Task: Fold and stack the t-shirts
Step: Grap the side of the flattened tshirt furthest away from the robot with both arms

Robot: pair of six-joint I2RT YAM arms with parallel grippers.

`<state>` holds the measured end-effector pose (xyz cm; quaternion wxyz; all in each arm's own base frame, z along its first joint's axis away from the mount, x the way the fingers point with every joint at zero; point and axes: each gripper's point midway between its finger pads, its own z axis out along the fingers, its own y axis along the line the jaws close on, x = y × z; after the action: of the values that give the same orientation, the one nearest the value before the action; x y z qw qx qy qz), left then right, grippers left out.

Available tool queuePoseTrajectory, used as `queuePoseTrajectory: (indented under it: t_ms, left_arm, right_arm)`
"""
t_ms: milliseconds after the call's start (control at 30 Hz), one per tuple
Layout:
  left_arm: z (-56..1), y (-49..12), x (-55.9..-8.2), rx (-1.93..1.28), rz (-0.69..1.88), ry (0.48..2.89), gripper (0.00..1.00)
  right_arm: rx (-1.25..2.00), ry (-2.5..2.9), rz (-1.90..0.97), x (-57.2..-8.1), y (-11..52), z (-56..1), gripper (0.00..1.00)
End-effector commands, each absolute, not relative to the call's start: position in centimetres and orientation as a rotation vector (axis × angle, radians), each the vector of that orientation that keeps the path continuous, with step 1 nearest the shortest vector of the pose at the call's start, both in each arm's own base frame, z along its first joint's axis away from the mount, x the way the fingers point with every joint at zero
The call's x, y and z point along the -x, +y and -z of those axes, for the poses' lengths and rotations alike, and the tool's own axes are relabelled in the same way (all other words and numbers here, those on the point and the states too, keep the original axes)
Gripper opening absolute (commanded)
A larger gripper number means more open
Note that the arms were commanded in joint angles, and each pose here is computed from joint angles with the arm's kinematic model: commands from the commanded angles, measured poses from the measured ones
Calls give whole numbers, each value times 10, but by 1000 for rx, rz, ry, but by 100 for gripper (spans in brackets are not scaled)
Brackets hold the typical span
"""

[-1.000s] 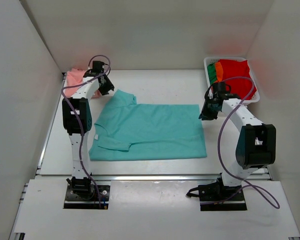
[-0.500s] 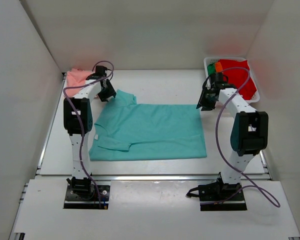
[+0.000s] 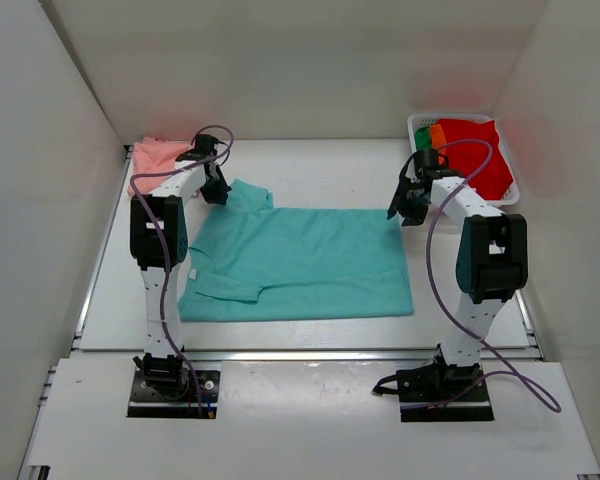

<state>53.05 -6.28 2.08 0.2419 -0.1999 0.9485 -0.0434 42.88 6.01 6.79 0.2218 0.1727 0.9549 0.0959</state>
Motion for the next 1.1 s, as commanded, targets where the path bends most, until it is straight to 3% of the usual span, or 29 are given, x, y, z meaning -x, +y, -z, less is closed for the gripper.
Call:
queuePoseTrajectory:
  t_ms: [0, 567, 1067]
  left_arm:
    - [-27, -66, -532, 517, 152, 2582, 1]
    - [-70, -81, -544, 467, 304, 2499, 0]
    - [-83, -70, -534, 509, 323, 2479, 0]
  right_arm:
    - [-537, 2582, -271, -443, 64, -64, 43]
    - [-610, 2517, 131, -482, 47, -45, 46]
    - [-534, 2579, 170, -490, 64, -23, 45]
